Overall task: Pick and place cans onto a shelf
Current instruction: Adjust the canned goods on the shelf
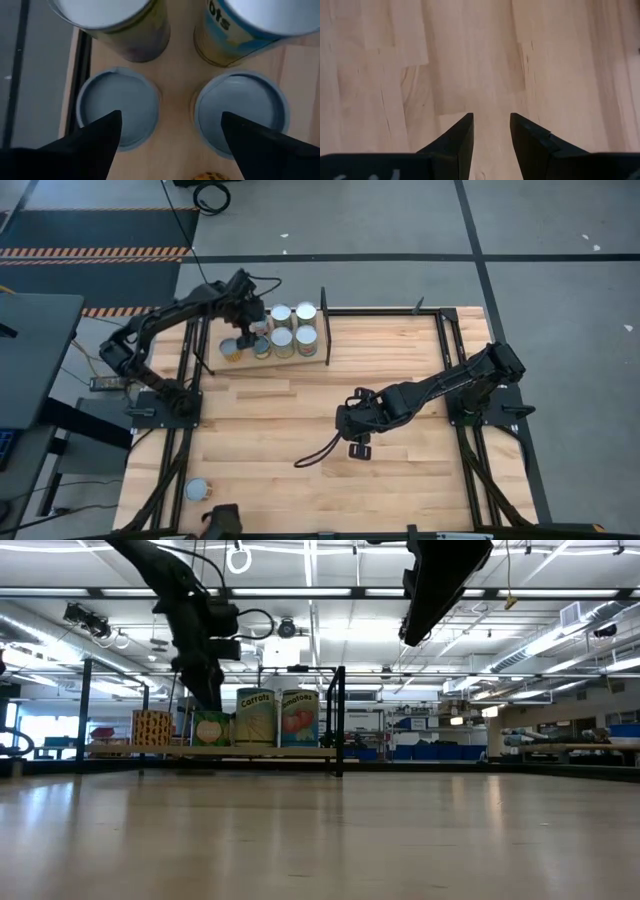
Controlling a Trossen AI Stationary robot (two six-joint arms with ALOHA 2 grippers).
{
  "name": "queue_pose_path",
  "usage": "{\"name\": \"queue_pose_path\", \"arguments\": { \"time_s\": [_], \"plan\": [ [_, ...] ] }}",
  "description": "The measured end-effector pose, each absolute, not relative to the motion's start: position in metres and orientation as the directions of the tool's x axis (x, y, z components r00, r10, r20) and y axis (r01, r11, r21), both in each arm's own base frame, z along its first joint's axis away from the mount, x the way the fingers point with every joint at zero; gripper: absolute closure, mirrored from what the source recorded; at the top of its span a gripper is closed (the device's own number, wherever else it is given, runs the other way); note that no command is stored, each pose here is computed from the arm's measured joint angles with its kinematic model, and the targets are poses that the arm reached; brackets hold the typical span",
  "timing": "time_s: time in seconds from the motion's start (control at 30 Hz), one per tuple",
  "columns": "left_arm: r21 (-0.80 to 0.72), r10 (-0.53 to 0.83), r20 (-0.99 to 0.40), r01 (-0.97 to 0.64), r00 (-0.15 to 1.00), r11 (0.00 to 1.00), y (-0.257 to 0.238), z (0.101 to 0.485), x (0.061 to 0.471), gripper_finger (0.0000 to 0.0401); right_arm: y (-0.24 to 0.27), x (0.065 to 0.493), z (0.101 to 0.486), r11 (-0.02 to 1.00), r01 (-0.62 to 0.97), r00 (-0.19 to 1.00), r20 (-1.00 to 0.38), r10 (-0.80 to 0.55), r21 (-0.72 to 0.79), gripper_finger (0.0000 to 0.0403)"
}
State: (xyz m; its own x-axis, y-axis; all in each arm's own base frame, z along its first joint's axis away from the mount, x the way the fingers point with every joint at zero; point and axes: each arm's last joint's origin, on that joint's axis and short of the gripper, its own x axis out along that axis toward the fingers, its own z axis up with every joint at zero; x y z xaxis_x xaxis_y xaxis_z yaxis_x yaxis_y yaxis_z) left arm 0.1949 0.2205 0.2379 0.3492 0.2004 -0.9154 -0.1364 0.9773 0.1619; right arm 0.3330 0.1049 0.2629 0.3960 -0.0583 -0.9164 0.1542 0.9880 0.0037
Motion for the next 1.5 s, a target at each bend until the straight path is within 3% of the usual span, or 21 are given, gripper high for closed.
{"name": "queue_pose_path", "arguments": {
  "time_s": [0.43,0.9,1.5],
  "plan": [
    [0.123,0.148,-0.925,-0.093,0.349,0.988,0.233,0.218,0.201,0.0055,0.092,0.337,0.263,0.99,0.143,0.392,-0.917,-0.073,-0.018,0.0268],
    [0.137,0.153,-0.964,-0.087,0.217,0.987,0.231,0.227,0.197,0.0056,0.086,0.338,0.263,0.993,0.116,0.391,-0.917,-0.08,-0.037,0.0268],
    [0.123,0.152,-0.957,-0.129,0.247,0.984,0.233,0.227,0.2,0.0056,0.088,0.338,0.263,0.991,0.134,0.39,-0.917,-0.078,-0.027,0.0268]
  ]
}}
